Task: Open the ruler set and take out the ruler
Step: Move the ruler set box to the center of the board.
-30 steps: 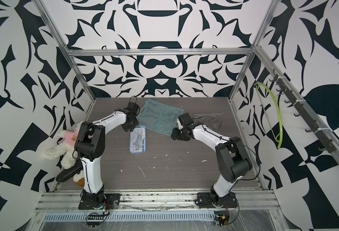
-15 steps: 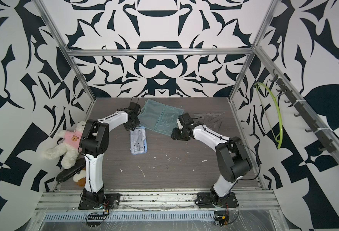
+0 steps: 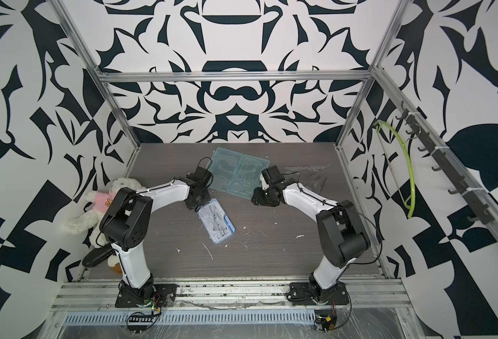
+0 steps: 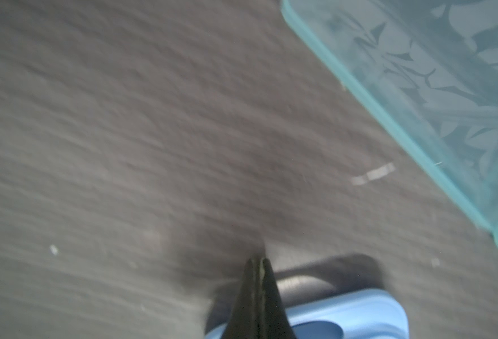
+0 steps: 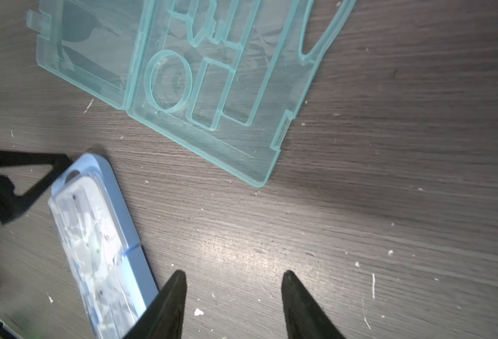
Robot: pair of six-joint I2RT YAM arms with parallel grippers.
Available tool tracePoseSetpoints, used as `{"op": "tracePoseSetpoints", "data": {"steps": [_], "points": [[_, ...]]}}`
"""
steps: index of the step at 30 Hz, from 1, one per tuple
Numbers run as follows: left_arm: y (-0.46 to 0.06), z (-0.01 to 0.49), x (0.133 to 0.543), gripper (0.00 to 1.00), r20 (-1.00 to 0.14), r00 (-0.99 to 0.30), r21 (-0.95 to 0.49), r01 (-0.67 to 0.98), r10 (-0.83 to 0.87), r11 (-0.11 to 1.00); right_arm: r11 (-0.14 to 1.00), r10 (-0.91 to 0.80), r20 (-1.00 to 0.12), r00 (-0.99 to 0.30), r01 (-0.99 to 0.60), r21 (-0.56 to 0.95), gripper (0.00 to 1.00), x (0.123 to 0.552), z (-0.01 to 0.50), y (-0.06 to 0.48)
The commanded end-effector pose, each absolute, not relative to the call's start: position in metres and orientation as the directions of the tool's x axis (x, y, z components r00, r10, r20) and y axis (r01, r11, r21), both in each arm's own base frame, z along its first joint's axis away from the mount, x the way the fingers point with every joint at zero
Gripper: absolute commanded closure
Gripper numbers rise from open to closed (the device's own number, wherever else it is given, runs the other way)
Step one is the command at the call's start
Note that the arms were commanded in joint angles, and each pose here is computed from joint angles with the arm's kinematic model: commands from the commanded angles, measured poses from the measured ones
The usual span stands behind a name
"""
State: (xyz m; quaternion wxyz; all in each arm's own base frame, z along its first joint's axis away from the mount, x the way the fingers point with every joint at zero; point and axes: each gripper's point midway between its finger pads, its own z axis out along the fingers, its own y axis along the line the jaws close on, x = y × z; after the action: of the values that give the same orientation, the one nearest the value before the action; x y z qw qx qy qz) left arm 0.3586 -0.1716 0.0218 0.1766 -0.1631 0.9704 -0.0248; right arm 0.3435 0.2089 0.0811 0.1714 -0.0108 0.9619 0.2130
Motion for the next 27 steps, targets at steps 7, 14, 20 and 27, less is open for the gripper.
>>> {"op": "tracePoseSetpoints", "data": {"steps": [7, 14, 20, 27], "points": [[-0.213, 0.016, 0.329, 1.00, -0.317, -0.909, -0.122, -0.244, -0.271, 0.962, 0.911, 0.019, -0.288, -0.957, -0.102, 0.400, 0.51, 0.314, 0.063, 0.225], [-0.256, 0.016, 0.322, 1.00, -0.337, -0.921, -0.166, -0.146, -0.196, 0.975, 0.917, -0.011, -0.281, -0.960, -0.122, 0.380, 0.57, 0.289, 0.060, 0.231], [-0.242, 0.039, 0.318, 0.94, -0.403, -0.891, -0.162, -0.155, -0.209, 0.975, 0.925, -0.001, -0.301, -0.954, -0.115, 0.362, 0.58, 0.277, 0.067, 0.222], [-0.214, 0.081, 0.283, 0.86, -0.429, -0.880, -0.203, -0.129, -0.207, 0.971, 0.928, -0.001, -0.330, -0.944, -0.124, 0.352, 0.58, 0.261, 0.077, 0.217]]}}
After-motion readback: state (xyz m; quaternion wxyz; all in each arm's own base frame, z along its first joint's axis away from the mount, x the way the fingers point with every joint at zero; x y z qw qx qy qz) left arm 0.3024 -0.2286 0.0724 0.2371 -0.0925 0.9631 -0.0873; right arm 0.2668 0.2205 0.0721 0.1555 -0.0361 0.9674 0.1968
